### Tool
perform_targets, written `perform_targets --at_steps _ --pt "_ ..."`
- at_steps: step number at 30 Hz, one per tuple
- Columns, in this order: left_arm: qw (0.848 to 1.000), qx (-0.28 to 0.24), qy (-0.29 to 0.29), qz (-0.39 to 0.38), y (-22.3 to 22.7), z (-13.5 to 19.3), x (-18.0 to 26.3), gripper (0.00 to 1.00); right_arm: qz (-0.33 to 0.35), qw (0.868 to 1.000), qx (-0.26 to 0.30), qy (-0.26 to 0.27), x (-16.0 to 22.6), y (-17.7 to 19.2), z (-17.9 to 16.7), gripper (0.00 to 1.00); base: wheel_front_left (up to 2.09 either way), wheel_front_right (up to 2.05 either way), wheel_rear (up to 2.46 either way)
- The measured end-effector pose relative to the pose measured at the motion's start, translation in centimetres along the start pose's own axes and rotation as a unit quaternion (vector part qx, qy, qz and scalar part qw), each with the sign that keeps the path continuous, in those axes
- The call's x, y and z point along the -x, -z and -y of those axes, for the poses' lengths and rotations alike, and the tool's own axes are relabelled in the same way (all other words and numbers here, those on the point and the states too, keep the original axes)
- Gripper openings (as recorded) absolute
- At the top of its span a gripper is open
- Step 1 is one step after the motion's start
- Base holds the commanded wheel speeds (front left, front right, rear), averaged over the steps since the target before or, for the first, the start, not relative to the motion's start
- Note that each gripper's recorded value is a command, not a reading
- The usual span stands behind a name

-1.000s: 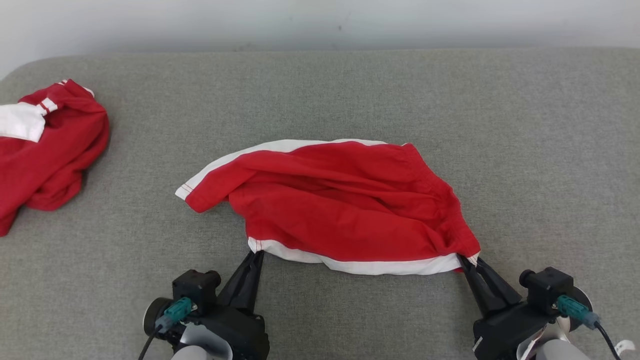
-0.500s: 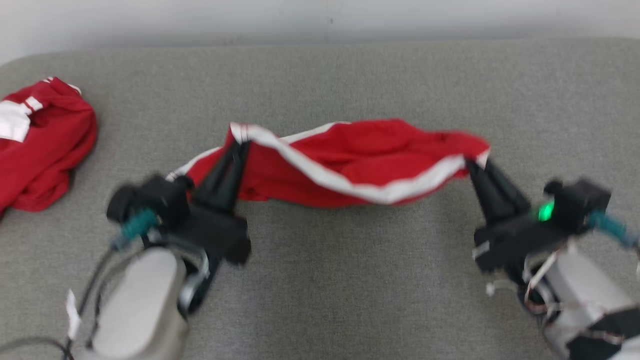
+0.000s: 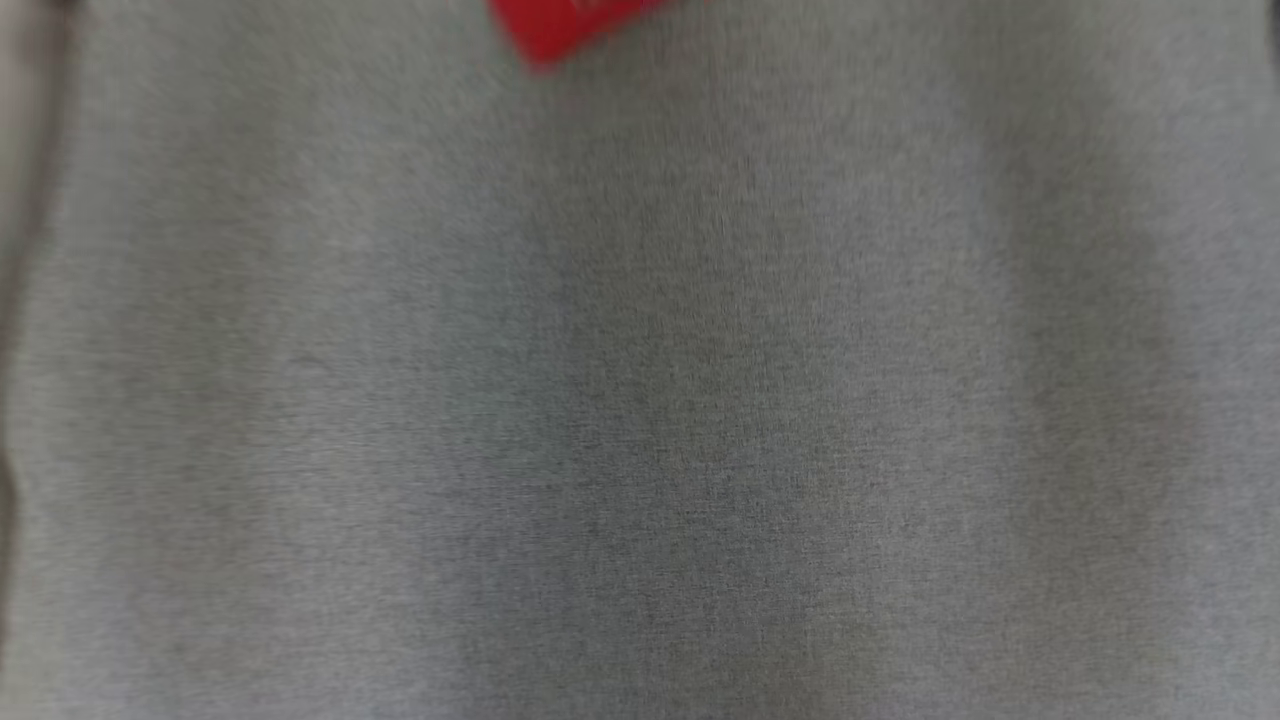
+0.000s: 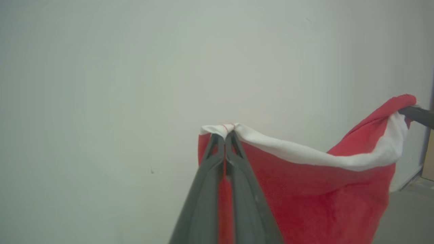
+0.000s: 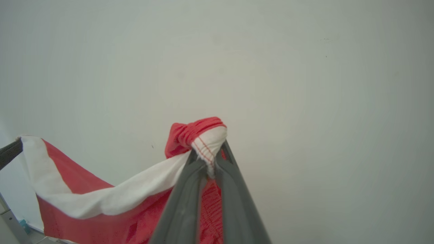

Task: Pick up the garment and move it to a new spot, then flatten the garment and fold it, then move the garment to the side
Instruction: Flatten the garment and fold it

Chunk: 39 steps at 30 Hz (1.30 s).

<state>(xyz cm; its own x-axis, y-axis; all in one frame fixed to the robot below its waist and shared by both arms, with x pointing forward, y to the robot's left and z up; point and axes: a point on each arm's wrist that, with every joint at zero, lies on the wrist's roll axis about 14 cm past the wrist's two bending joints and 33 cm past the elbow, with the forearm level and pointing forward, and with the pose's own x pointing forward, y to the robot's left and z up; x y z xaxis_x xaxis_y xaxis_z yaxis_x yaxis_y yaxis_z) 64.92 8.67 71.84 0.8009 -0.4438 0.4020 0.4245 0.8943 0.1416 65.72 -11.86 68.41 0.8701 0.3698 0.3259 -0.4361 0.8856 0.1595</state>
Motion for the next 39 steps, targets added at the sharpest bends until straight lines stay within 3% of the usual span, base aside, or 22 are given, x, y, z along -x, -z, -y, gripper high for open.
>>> perform_targets --at_steps 7,15,30,39 --pt "1.0 -0.002 -0.011 0.016 -0.1 -2.0 -6.6 0.0 0.009 0.999 0.007 0.053 -5.8 -1.4 4.8 0.0 0.0 0.0 0.0" --pt "0.999 0.016 -0.043 0.028 -0.1 -3.9 -9.6 0.0 0.011 0.996 0.055 0.063 -8.7 -2.4 5.2 0.0 0.0 0.0 0.0" --pt "0.998 0.028 -0.061 -0.013 5.8 -4.8 -9.5 0.0 -0.033 0.995 0.061 0.074 -9.2 3.2 6.7 0.0 0.0 0.0 0.0" --pt "0.995 0.083 -0.063 -0.009 9.8 -3.4 -7.2 0.0 -0.06 0.995 0.056 0.057 -6.8 8.4 6.9 0.0 0.0 0.0 0.0"
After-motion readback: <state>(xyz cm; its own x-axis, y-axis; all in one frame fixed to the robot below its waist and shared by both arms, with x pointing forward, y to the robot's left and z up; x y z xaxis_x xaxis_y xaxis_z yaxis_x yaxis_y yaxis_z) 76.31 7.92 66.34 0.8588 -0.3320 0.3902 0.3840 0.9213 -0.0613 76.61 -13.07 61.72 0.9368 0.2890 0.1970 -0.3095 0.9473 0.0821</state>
